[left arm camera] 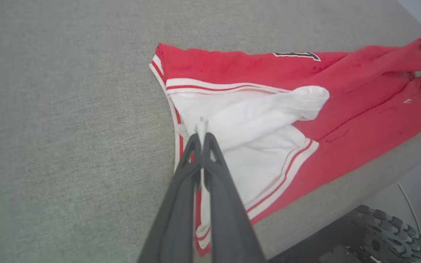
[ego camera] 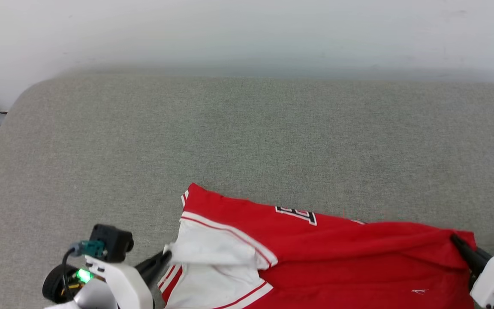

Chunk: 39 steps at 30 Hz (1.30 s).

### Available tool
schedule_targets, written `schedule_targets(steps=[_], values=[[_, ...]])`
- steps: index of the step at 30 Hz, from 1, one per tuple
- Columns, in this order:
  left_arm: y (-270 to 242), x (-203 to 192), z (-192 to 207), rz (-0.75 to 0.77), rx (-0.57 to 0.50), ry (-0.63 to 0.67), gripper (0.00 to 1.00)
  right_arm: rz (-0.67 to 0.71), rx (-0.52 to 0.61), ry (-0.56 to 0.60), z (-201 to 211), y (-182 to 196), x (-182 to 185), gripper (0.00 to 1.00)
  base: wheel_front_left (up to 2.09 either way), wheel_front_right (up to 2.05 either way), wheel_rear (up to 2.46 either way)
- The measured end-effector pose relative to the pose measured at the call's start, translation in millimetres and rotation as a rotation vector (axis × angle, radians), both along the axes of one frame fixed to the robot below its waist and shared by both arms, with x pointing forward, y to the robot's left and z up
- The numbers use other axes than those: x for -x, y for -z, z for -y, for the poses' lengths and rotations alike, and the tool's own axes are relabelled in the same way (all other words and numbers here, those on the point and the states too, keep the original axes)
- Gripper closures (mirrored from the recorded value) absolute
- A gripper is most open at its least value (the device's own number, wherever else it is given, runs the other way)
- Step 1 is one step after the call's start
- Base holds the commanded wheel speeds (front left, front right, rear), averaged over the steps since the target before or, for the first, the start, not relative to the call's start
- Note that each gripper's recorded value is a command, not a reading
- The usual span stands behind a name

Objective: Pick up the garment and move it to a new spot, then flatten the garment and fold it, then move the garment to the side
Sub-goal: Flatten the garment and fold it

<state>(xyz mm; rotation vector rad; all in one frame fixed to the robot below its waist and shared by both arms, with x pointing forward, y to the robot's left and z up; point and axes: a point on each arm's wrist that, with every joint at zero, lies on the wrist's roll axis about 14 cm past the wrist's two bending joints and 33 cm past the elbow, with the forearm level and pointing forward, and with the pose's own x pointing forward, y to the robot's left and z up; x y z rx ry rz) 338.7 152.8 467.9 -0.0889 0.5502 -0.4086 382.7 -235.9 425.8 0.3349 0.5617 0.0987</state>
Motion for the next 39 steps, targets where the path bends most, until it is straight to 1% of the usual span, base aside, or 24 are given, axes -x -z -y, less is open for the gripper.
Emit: schedule_targets(steps=[2, 7, 16, 19, 22, 23, 24, 25, 26, 29, 34, 39], values=[[9.8, 9.3, -1.7, -0.034, -0.008, -0.002, 1.0, -0.021, 0.0, -0.03, -4.1, 3.2, 7.8, 1.0, 0.0, 0.0, 0.0], [30.6, 27.0, -4.1, -0.107, -0.022, -0.004, 1.0, -0.061, 0.041, -0.114, -6.3, 6.2, 23.3, 1.0, 0.0, 0.0, 0.0], [56.0, 40.0, -9.3, -0.179, -0.058, 0.002, 1.0, -0.142, 0.174, -0.289, -6.5, 17.9, 51.2, 1.0, 0.0, 0.0, 0.0], [64.2, 42.4, -7.6, -0.201, -0.058, 0.008, 1.0, -0.162, 0.218, -0.327, -2.4, 23.6, 57.7, 1.0, 0.0, 0.0, 0.0], [73.0, 45.0, -8.5, -0.219, -0.076, 0.019, 1.0, -0.179, 0.224, -0.343, -2.5, 30.0, 61.9, 1.0, 0.0, 0.0, 0.0], [74.1, 44.2, -7.7, -0.22, -0.075, 0.02, 1.0, -0.188, 0.226, -0.348, -2.1, 32.5, 63.5, 0.91, 0.0, 0.0, 0.0], [74.5, 43.3, -5.8, -0.22, -0.07, 0.026, 0.92, -0.198, 0.226, -0.352, -2.0, 35.0, 65.4, 0.06, 0.0, 0.0, 0.0], [74.9, 42.4, -3.9, -0.219, -0.067, 0.03, 0.46, -0.202, 0.227, -0.357, -2.3, 36.6, 66.6, 0.0, 0.0, 0.0, 0.0], [75.3, 42.0, -2.1, -0.218, -0.063, 0.035, 0.0, -0.206, 0.222, -0.351, -1.5, 37.6, 66.5, 0.0, 0.0, 0.0, 0.0], [76.4, 41.6, -3.0, -0.209, -0.071, 0.033, 0.0, -0.22, 0.207, -0.348, -1.4, 38.6, 69.0, 0.0, 0.0, 0.0, 0.0], [63.9, 33.3, -1.2, -0.131, -0.056, 0.02, 0.0, -0.19, 0.189, -0.331, 2.2, 25.1, 66.4, 0.0, 0.0, 0.0, 0.0], [26.8, 12.7, -2.3, 0.048, -0.023, -0.036, 0.0, -0.158, 0.145, -0.306, 4.0, 4.6, 65.3, 0.0, 0.0, 0.0, 0.0]])
